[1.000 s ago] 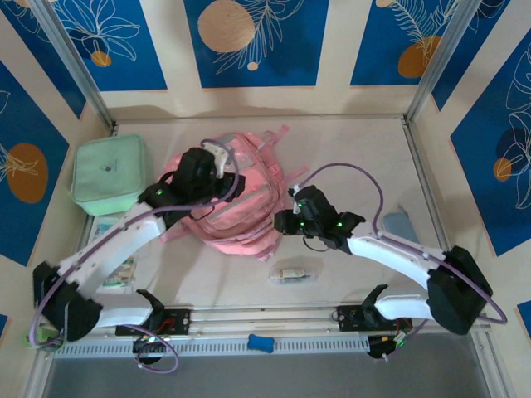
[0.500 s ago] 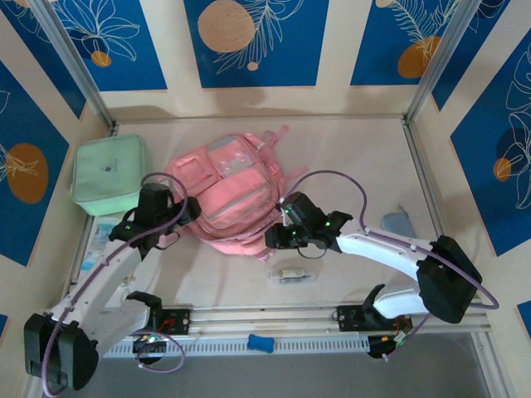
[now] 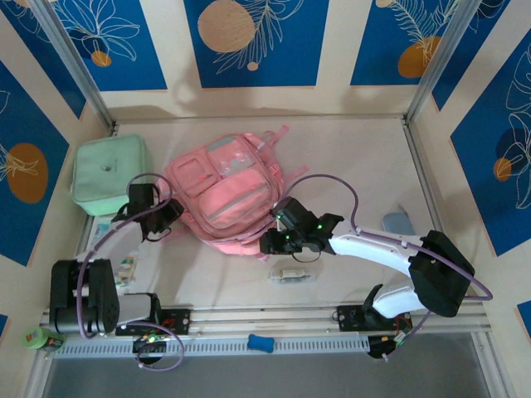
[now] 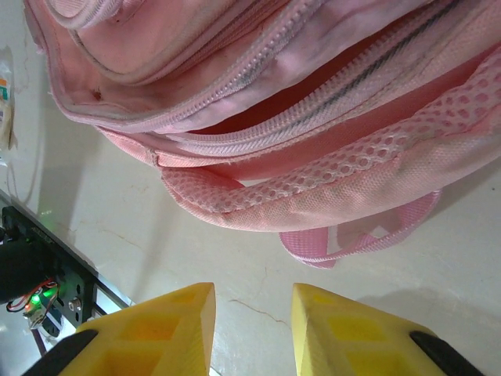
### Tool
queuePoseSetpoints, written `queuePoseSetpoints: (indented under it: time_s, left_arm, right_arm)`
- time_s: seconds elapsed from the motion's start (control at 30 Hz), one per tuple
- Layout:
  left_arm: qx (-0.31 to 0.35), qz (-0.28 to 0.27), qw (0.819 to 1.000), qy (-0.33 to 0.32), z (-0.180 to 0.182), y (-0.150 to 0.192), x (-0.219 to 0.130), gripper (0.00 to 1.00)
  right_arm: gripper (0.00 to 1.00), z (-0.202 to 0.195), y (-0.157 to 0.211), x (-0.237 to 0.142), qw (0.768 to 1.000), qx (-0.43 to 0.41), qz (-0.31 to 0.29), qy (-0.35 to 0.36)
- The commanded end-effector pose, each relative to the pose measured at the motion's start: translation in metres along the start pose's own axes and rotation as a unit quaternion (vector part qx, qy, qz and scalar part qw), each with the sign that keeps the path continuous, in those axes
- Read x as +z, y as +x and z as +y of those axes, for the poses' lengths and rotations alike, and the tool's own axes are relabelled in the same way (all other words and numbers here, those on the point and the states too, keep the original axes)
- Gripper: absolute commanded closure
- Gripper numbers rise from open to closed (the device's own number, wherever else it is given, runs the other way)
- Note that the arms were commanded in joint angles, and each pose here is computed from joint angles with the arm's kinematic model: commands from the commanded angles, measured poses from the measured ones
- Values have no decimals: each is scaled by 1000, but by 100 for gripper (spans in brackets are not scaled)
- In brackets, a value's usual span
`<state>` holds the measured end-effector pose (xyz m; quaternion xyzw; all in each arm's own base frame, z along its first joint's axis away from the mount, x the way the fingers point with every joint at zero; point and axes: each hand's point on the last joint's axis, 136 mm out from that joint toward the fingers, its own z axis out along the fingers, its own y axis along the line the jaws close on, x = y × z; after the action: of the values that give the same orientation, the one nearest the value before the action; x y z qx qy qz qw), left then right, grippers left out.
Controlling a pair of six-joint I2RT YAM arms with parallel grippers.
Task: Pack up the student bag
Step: Rotate the student bag at the top-center of the table.
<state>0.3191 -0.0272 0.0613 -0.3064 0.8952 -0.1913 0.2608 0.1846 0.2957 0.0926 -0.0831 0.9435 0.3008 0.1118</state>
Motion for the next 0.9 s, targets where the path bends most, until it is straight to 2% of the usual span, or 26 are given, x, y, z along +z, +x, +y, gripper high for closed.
queuePoseSetpoints:
  time_s: [0.0, 0.13, 0.27, 0.37, 0.5, 0.6, 0.7, 0.87]
  left_arm:
    - [-4, -48, 998, 35, -17, -29, 2, 50]
    - [-19, -48, 998, 32, -18, -35, 15, 53]
    - [-34, -48, 995, 82, -33, -37, 25, 61]
    - [-43, -38, 994, 89, -33, -33, 31, 63]
    - [-51, -39, 991, 118, -42, -27, 29, 81]
    - [-46, -34, 990, 132, -51, -21, 23, 92]
    - [-42, -31, 989, 140, -59, -10, 13, 99]
    - [-27, -23, 988, 152, -77, 14, -1, 100]
  right_arm:
    - [68, 7, -7, -2, 1000, 3, -6, -4]
    - [68, 1, -8, 1, 1000, 10, -7, -2]
    - [69, -1, -11, 5, 1000, 15, -2, -5]
    - [69, -3, -13, 6, 1000, 22, -3, -6]
    - [68, -3, -22, 8, 1000, 29, -7, -7]
    - [68, -15, -34, 9, 999, 42, -18, 11]
    - [69, -29, -53, 6, 998, 48, -33, 27]
    - [68, -61, -107, -6, 995, 46, -79, 44]
